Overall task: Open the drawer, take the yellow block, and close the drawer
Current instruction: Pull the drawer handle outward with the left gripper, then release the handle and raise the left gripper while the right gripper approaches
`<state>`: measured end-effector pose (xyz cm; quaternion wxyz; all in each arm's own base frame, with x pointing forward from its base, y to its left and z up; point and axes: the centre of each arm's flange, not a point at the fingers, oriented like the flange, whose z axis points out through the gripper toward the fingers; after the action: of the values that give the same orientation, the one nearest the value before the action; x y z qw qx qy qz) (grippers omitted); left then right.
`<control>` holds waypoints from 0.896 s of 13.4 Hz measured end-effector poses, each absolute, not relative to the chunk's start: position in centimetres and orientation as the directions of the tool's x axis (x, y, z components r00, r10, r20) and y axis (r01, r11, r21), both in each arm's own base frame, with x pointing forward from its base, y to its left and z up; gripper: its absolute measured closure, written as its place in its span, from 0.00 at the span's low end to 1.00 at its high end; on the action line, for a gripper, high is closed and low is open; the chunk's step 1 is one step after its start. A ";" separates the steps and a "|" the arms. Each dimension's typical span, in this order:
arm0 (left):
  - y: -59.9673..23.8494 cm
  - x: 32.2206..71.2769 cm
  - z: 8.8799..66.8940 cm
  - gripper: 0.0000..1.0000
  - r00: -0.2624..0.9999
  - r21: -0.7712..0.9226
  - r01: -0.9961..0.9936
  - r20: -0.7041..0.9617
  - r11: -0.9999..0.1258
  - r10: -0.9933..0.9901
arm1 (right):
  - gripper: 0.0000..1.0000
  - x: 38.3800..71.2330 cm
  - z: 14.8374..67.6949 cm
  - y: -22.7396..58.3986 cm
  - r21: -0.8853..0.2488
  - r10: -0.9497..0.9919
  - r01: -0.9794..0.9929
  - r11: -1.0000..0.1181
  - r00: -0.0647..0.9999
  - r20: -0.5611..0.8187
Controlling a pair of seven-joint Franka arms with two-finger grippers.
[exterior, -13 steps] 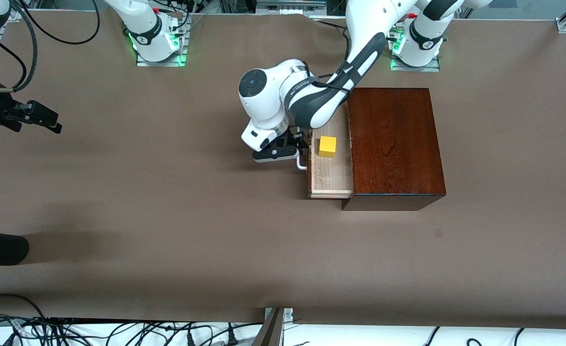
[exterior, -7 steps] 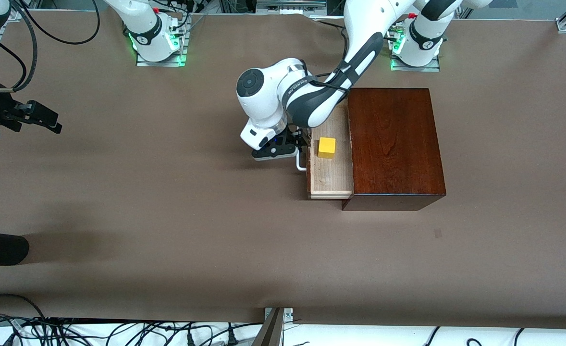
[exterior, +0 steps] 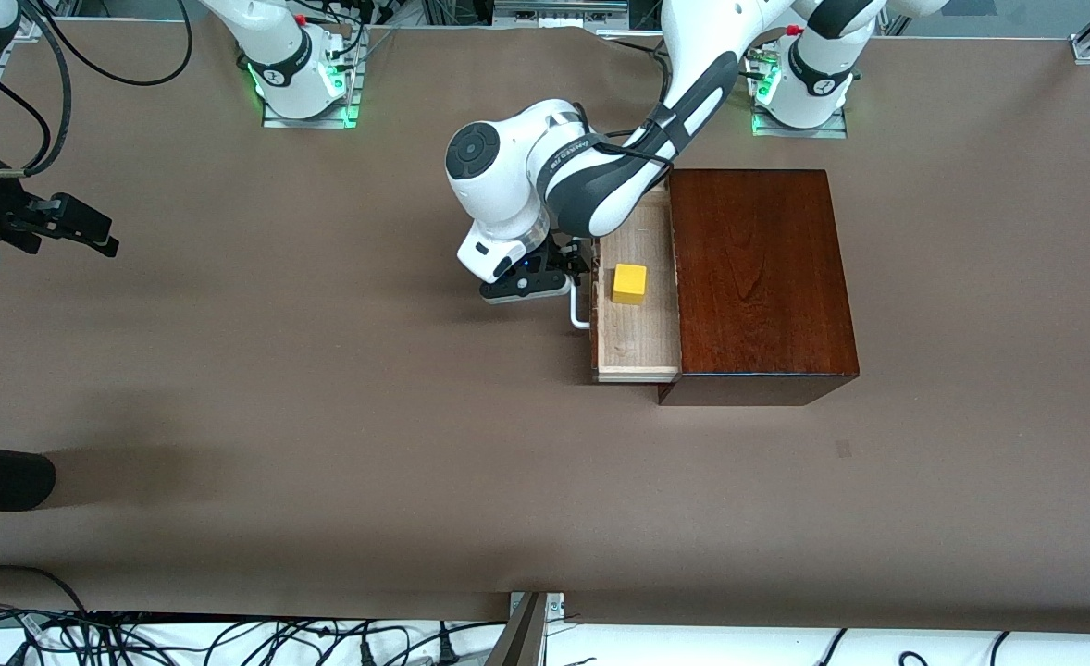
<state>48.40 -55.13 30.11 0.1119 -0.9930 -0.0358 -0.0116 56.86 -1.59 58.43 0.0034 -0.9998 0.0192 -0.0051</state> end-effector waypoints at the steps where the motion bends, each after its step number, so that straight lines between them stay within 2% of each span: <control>1: -55.2 48.4 30.1 0.00 0.997 -0.219 0.074 0.028 -0.973 0.069 | 0.00 56.9 58.5 -1.5 -0.007 -0.035 -0.035 -0.999 0.999 0.012; 4: -55.5 48.4 31.3 0.00 0.994 -0.182 0.098 -0.018 -0.978 0.103 | 0.00 56.8 58.8 1.1 -0.008 0.012 0.012 -1.000 1.000 0.010; 8: -55.6 48.1 37.4 0.00 0.983 -0.128 0.141 -0.096 -0.982 0.153 | 0.00 56.3 59.5 6.8 -0.011 0.112 0.112 -0.994 0.994 0.012; 10: -53.6 49.3 41.9 0.00 0.977 -0.096 0.179 -0.100 -0.979 0.189 | 0.00 55.9 59.5 9.2 -0.012 0.154 0.155 -0.988 0.988 0.011; 12: -48.6 52.2 46.5 0.00 0.962 -0.074 0.238 -0.115 -0.968 0.246 | 0.00 55.5 59.5 11.3 -0.013 0.192 0.192 -0.981 0.981 0.010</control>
<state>52.15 -48.57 46.54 0.0297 -0.9901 -0.1221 0.0620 55.53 11.33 59.49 0.0070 -0.9953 -0.0965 -0.0045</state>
